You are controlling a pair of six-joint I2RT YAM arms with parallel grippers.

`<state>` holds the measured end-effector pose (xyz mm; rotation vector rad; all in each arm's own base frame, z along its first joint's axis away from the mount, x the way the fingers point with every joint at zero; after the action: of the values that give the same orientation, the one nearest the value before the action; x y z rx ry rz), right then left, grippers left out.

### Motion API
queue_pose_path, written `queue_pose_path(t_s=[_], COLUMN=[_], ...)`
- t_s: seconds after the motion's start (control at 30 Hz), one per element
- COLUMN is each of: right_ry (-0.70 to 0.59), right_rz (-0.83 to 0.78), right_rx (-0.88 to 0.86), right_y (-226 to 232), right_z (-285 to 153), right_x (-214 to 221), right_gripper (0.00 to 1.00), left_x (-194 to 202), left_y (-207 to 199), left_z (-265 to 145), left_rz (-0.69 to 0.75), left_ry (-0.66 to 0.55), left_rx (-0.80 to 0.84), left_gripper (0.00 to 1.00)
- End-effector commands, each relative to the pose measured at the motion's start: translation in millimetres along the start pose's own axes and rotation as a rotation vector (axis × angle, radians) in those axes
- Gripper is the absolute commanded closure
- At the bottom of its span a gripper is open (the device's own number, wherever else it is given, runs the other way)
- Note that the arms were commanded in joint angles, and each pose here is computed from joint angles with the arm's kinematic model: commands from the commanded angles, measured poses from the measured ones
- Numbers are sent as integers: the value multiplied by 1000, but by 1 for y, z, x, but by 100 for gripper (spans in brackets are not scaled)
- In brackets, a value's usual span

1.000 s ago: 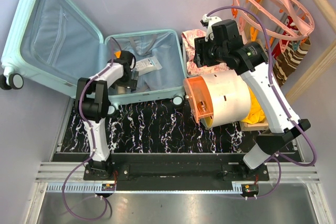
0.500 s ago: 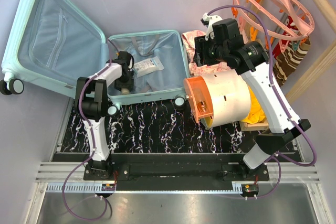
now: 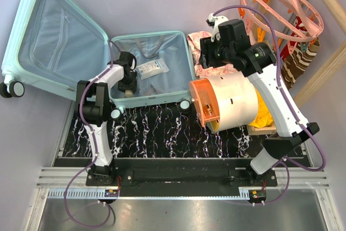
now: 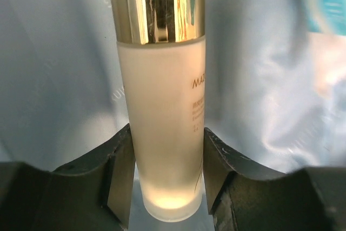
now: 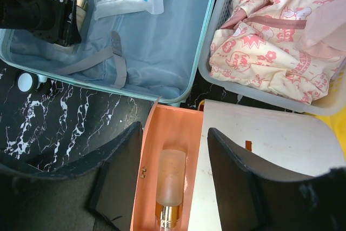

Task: Open, take out, and arrange the luggage
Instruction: Pick up the personal item from the luggage.

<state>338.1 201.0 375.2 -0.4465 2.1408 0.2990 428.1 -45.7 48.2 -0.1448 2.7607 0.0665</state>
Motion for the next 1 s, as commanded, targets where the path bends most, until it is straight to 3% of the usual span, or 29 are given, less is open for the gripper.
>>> queue_pose_path(t_s=[0.0, 0.3, 0.43, 0.53, 0.7, 0.97], right_ry=[-69, -88, -97, -125, -209, -157], right_rz=[-19, -9, 15, 86, 201, 302], right_rx=[-7, -33, -82, -162, -336, -607], right_y=[-1, 4, 11, 19, 34, 70], right_z=[0, -2, 1, 5, 17, 33], right_x=[-19, -27, -33, -47, -88, -106], right_gripper=[39, 39, 39, 39, 39, 37], left_x=[-59, -82, -82, -92, -81, -61], left_y=[-20, -49, -87, -108, -143, -195], left_z=[-76, -138, -191, -244, -293, -357], left_rz=[-37, -104, -92, -107, -166, -242], left_ry=[-266, -430, -522, -666, -674, -636], left_rx=[149, 385, 700, 918, 1220, 1566], left_gripper=[100, 100, 100, 100, 100, 100])
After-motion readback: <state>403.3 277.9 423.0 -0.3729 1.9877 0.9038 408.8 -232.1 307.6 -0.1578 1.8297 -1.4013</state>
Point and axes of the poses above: each gripper's point midway between its finger pads, its own z axis out along the fingers, its own y axis along the line the jaws close on, x = y × z, the point moved 2 cm from there along -z, back along the fingers, and after that the axes turned 5 degrees about -z, right-handed, at the moved point
